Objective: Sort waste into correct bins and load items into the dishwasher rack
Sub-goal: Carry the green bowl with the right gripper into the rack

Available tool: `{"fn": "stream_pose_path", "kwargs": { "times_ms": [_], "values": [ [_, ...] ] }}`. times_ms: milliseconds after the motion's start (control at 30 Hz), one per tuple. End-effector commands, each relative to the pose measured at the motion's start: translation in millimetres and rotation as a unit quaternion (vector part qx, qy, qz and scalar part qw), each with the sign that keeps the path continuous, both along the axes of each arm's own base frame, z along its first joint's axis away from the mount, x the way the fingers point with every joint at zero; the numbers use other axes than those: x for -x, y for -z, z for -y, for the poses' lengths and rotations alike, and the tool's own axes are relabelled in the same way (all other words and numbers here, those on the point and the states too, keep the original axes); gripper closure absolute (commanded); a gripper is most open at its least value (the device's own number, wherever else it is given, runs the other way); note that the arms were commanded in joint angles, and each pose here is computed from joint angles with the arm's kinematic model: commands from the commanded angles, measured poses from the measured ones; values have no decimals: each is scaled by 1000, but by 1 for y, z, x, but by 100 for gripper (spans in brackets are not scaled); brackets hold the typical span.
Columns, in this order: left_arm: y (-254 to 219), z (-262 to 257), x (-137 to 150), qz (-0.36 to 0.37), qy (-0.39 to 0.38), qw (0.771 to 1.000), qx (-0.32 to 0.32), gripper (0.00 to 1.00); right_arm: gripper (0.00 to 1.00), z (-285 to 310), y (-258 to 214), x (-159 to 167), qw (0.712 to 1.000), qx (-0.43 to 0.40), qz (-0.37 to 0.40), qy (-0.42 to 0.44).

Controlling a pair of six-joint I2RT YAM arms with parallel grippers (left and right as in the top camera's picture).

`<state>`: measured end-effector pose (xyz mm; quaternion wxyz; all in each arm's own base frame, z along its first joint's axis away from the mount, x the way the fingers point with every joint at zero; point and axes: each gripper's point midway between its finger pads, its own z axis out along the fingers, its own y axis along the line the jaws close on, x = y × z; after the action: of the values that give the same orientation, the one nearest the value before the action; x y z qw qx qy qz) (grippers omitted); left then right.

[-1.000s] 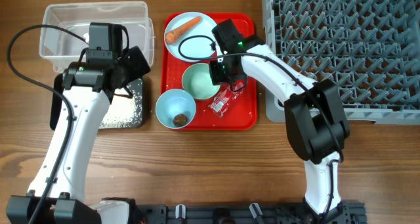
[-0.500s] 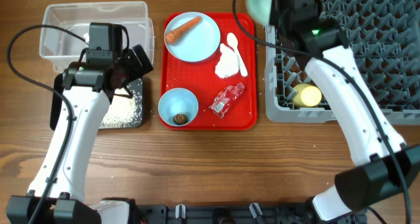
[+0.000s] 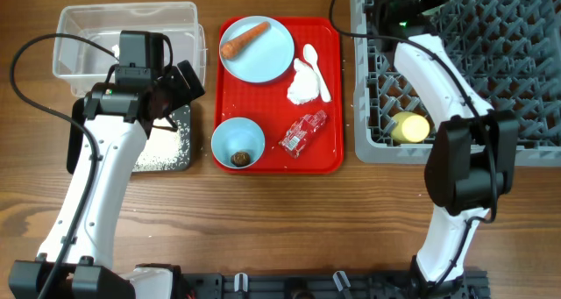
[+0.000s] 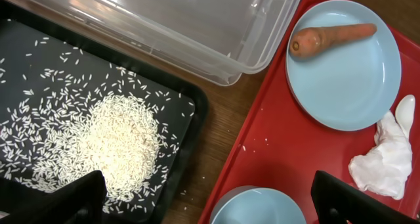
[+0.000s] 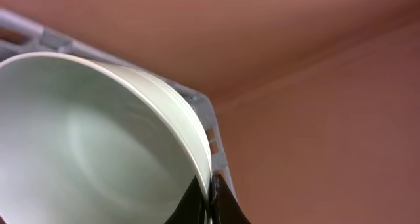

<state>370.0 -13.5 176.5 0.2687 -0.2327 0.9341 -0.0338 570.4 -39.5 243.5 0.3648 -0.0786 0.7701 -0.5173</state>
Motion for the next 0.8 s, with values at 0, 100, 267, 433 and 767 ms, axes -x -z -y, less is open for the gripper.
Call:
{"fn": "stream_pose_path", "kwargs": {
  "times_ms": [0, 100, 267, 433, 767],
  "values": [
    [3, -1, 0, -4, -1, 1000, 2, 0, 96, 0, 22, -2, 999, 29, -40, 9],
    [3, -1, 0, -4, -1, 1000, 2, 0, 96, -2, 43, -1, 996, 34, -78, 3],
    [3, -1, 0, -4, -1, 1000, 2, 0, 96, -13, 53, -8, 996, 25, -84, -25],
    [3, -1, 0, -4, -1, 1000, 2, 0, 96, -21, 55, -16, 996, 10, -77, -53],
    [3, -1, 0, -4, -1, 1000, 2, 0, 96, -38, 67, -25, 990, -24, -83, -107]
  ]
}}
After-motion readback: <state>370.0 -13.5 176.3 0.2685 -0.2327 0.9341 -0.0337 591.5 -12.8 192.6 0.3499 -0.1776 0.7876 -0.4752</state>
